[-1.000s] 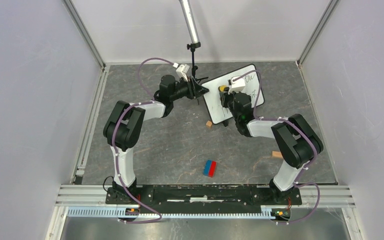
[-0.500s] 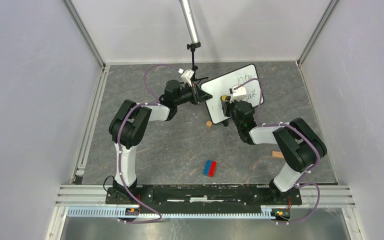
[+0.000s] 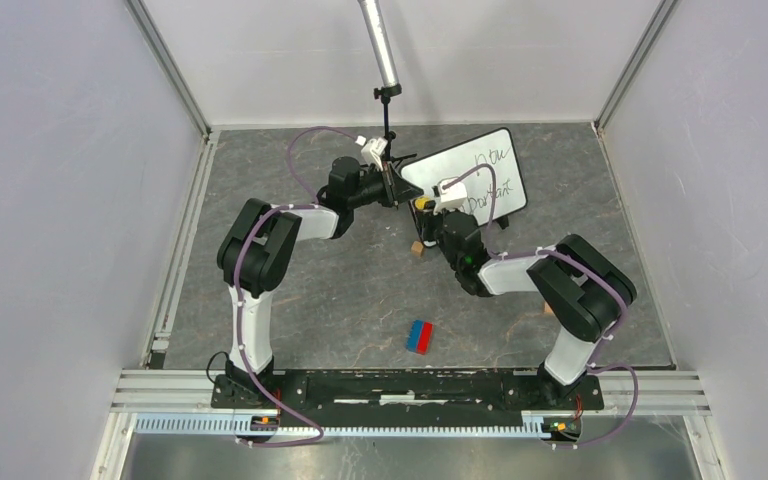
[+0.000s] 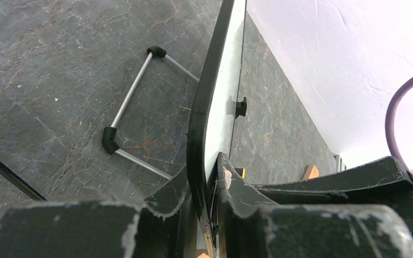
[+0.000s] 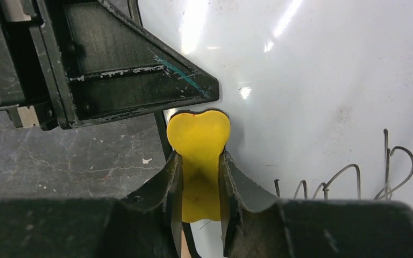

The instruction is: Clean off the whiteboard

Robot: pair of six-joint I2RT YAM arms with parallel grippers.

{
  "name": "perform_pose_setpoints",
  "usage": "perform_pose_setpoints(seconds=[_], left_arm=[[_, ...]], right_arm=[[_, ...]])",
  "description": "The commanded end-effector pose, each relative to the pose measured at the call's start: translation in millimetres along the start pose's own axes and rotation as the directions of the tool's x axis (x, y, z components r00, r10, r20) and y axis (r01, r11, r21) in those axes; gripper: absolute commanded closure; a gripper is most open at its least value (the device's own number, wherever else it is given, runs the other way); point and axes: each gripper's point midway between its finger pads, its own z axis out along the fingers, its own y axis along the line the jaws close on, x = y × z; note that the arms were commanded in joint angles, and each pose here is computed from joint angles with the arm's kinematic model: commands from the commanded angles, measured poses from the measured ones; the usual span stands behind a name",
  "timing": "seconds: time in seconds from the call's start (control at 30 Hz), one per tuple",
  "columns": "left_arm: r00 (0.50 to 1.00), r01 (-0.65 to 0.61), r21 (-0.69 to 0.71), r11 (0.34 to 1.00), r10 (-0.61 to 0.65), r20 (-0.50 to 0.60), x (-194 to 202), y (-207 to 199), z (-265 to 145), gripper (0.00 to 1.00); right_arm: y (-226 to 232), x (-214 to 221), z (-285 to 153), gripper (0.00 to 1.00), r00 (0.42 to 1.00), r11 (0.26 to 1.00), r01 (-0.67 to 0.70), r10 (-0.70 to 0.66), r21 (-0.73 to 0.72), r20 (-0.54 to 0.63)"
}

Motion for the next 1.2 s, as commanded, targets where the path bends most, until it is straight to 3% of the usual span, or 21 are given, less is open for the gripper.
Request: perform_pose_setpoints(seconds=[0.0,0.33,0.47,0.8,1.1,1.17], left_arm=[[0.999,-0.041,-0.007,0.999,0.041,0.001,-3.9,-0.3,6.9,0.98],[0.999,-0.046,0.005,0.999,0.046,-0.004,-3.6,-3.1,6.4,0.98],[0.999,-0.041,0.006,0.999,0.041,-0.007,-2.5,-2.5,6.8,0.98],[0.999,-0.038,0.009,0.999,0.038,-0.014,-1.3,-3.0,6.6,0.98],[0.999,-0.042,0.005,0.999,0.042,-0.020,-1.3,-2.8,6.5,0.98],[0.999,-0.042,0.005,0.999,0.042,-0.020,-1.5,-2.7,6.8,0.98]], right_arm=[[-18.3,31.2,-3.8,0.92,0.989,0.991,-0.122,0.127,0.060,-0.079],[-113.8,51.2,-32.8,0.92,0.960,0.905,-0.238,0.275,0.353,-0.058],[-98.5,42.2,-28.1,0.92,0.966,0.930,-0.230,0.253,0.285,-0.046],[1.9,16.8,-5.3,0.91,0.998,0.997,-0.048,0.050,0.064,-0.029],[-40.7,15.6,-16.4,0.89,0.997,0.982,-0.068,0.071,0.177,-0.013],[-38.6,16.1,-17.9,0.81,0.997,0.987,-0.073,0.075,0.146,-0.006]])
